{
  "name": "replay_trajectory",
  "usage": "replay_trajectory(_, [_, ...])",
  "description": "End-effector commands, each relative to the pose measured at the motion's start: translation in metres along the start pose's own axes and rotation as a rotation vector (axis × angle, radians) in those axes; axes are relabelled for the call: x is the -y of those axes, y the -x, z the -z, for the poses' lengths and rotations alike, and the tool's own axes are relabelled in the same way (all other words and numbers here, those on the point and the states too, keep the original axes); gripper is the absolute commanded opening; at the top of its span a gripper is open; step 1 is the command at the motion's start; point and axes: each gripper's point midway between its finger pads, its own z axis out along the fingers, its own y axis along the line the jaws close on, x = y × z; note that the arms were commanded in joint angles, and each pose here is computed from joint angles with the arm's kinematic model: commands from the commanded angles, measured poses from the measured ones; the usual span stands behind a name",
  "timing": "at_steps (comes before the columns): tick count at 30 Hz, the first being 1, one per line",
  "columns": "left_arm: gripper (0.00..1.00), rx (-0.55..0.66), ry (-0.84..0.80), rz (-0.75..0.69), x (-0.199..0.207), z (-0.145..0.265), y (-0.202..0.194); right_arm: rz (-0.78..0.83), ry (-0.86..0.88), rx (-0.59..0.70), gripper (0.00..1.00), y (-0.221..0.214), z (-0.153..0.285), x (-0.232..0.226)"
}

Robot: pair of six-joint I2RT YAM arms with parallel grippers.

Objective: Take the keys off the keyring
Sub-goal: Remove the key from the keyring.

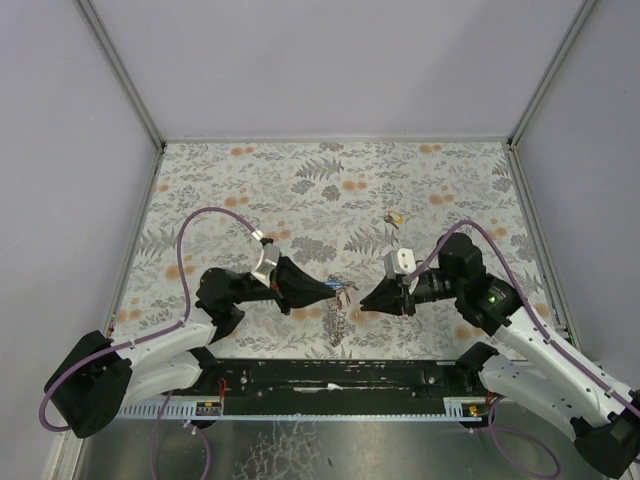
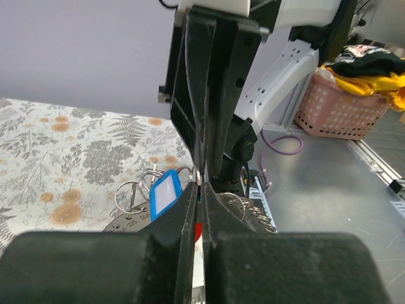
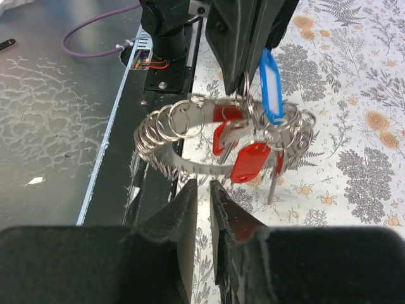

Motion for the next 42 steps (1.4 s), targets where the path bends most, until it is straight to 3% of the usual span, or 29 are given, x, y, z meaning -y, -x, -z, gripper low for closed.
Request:
replay_trajectory(1, [0.0, 0.12, -0.079, -0.064, 0.02, -0.003, 0.037, 0.032, 0.012, 0.089, 0.21, 0.017, -0.003, -0.006])
replay_trajectory(7, [0.0, 0.133, -0.113, -0.051, 0.023, -0.006, 0.041, 0.002, 0.015, 0.12, 0.23, 0.021, -0.016, -0.006])
replay_trajectory(12, [0.0, 0.128, -0.116, -0.05, 0.021, -0.008, 0.04, -0.004, 0.011, 0.146, 0.32, 0.023, -0.023, -0.008])
replay_trajectory(20, [0.0, 0.126, -0.119, -0.049, 0.019, -0.011, 0.041, -0.007, -0.024, 0.148, 0.34, 0.017, -0.032, -0.004])
replay_trajectory(27, [0.0, 0.132, -0.114, -0.046, 0.018, -0.011, 0.042, 0.004, -0.102, 0.148, 0.45, 0.014, -0.034, 0.012])
replay_trajectory(35, [0.0, 0.145, -0.115, -0.035, 0.017, -0.013, 0.044, 0.009, -0.119, 0.174, 0.47, 0.016, -0.039, 0.016])
replay_trajectory(38, [0.0, 0.15, -0.115, -0.029, 0.017, -0.013, 0.043, 0.018, -0.11, 0.189, 0.43, 0.019, -0.041, 0.014])
replay_trajectory(42, [0.0, 0.152, -0.108, -0.033, 0.016, -0.013, 0.043, 0.034, -0.121, 0.194, 0.23, 0.021, -0.039, 0.015])
